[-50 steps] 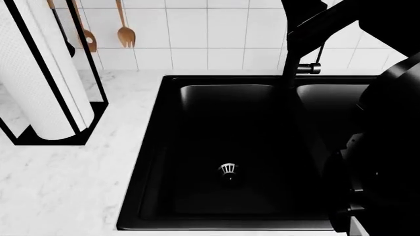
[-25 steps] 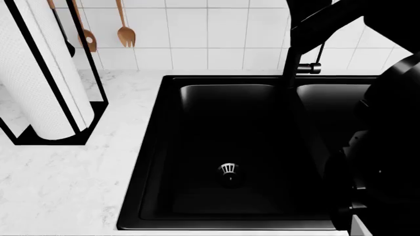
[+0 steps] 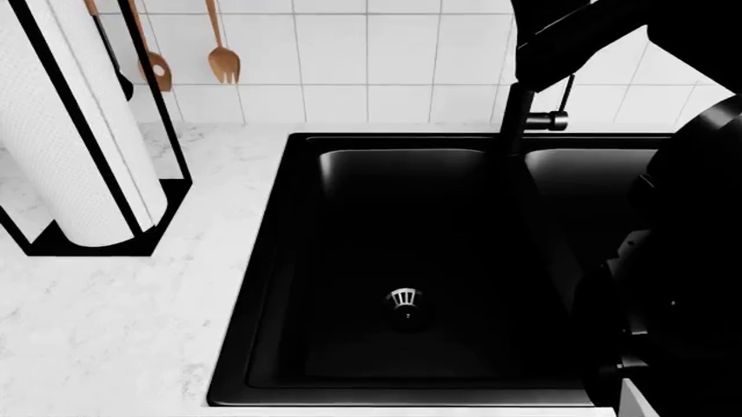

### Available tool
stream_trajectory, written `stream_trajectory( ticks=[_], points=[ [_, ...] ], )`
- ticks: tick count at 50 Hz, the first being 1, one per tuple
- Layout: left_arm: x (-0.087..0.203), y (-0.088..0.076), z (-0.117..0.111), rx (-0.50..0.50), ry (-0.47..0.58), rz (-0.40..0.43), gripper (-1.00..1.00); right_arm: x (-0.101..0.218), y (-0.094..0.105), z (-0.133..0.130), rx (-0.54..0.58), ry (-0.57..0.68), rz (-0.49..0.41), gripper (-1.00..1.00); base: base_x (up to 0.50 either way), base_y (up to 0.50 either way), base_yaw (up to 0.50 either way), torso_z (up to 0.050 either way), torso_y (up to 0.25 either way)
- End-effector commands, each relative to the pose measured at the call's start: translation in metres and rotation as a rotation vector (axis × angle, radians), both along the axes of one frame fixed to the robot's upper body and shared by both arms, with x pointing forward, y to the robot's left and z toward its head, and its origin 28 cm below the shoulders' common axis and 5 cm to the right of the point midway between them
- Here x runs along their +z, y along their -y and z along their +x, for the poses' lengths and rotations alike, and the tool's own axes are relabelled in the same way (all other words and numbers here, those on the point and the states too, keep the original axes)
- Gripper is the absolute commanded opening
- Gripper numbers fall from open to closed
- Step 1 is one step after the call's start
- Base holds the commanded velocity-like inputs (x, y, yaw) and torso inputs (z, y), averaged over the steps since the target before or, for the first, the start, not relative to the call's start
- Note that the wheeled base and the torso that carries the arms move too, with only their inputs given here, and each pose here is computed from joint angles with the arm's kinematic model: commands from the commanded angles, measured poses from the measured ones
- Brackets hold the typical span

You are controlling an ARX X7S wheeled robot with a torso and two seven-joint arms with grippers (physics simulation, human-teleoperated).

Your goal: Pick the corn, radish from the counter and place them in the cabinet. Then close the cabinet.

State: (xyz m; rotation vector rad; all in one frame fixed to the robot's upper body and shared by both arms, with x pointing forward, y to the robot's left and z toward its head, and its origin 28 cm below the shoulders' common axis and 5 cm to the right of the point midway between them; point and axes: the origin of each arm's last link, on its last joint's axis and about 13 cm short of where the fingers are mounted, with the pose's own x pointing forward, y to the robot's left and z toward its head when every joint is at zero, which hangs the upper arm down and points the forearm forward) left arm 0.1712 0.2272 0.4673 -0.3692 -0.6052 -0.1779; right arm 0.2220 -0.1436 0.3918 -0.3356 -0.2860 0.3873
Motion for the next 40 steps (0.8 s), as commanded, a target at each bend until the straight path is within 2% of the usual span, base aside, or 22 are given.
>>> stream_trajectory(
  ticks=[1, 22, 31, 40],
  points=[
    [0.041, 0.005, -0.039, -0.151, 0.267, -0.007, 1.0, -0.001, 0.001, 0.001, -0.008, -0.004, 0.004, 1.0, 0.0, 0.0, 0.0, 0.011, 0.0],
    [0.054, 0.036, -0.041, -0.239, 0.283, 0.215, 1.0, -0.004, 0.006, 0.003, -0.062, -0.026, 0.025, 1.0, 0.0, 0.0, 0.0, 0.002, 0.006],
    [0.054, 0.049, -0.036, -0.237, 0.267, 0.32, 1.0, -0.004, 0.008, 0.002, -0.071, -0.02, 0.03, 1.0, 0.0, 0.0, 0.0, 0.001, 0.001],
    [0.059, 0.059, -0.036, -0.254, 0.276, 0.366, 1.0, -0.005, 0.009, 0.002, -0.075, -0.019, 0.035, 1.0, 0.0, 0.0, 0.0, 0.001, 0.002]
  ],
)
